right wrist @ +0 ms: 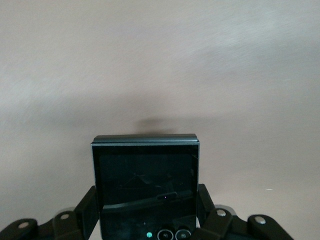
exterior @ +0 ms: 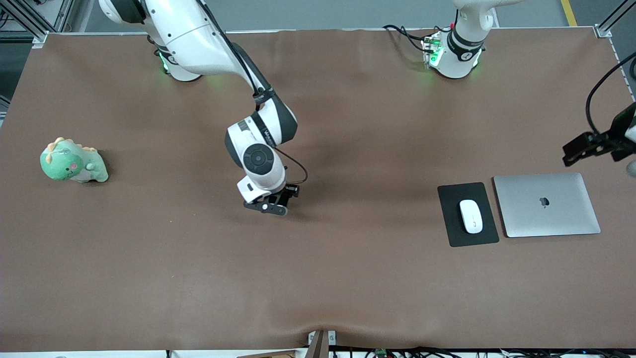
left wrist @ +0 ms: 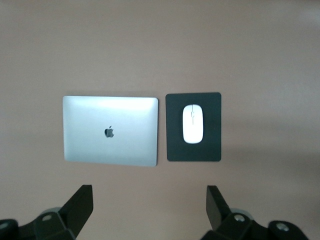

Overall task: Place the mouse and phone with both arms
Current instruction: 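Lift the phone with the right gripper while the left gripper withdraws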

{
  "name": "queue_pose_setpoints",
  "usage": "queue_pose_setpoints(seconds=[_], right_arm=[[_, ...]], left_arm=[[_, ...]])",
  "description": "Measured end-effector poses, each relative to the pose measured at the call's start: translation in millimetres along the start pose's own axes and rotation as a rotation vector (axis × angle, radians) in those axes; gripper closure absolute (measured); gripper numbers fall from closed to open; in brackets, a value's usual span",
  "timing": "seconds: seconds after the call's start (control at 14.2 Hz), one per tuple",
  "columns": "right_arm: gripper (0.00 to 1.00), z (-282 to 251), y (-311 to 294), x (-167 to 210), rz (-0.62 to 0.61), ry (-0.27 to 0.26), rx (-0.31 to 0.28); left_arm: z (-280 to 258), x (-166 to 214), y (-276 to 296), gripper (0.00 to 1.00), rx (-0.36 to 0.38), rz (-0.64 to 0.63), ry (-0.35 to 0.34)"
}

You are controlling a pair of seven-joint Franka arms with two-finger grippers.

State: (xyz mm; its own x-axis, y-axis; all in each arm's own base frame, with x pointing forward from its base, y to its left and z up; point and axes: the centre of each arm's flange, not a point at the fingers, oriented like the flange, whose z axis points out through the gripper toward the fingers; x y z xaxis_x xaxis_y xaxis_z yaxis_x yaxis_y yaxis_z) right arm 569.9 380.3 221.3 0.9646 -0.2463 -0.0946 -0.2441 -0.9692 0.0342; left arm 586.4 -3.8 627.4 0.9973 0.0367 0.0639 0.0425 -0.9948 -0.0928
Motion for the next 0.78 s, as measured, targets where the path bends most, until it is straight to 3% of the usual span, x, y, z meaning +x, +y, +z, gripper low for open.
queue_pose_setpoints(seconds=[0.21, 0.35, 0.78], right_arm=[[0.2, -15.2, 31.0, 23.6, 0.039, -0.023, -0.008], [0.2, -25.9, 61.0, 41.7, 0.01, -0.029, -0.001], [0.2, -28.1, 147.5, 65.2, -0.06, -0.075, 0.001]], left_arm=[[-16.7, -13.9, 8.0, 0.0, -0.014, 0.016, -0.008], [-25.2, -22.3, 14.8, 0.0, -0.043, 0.021, -0.011], [-43.0, -56.4, 24.2, 0.0, -0.039, 0.04, -0.026]])
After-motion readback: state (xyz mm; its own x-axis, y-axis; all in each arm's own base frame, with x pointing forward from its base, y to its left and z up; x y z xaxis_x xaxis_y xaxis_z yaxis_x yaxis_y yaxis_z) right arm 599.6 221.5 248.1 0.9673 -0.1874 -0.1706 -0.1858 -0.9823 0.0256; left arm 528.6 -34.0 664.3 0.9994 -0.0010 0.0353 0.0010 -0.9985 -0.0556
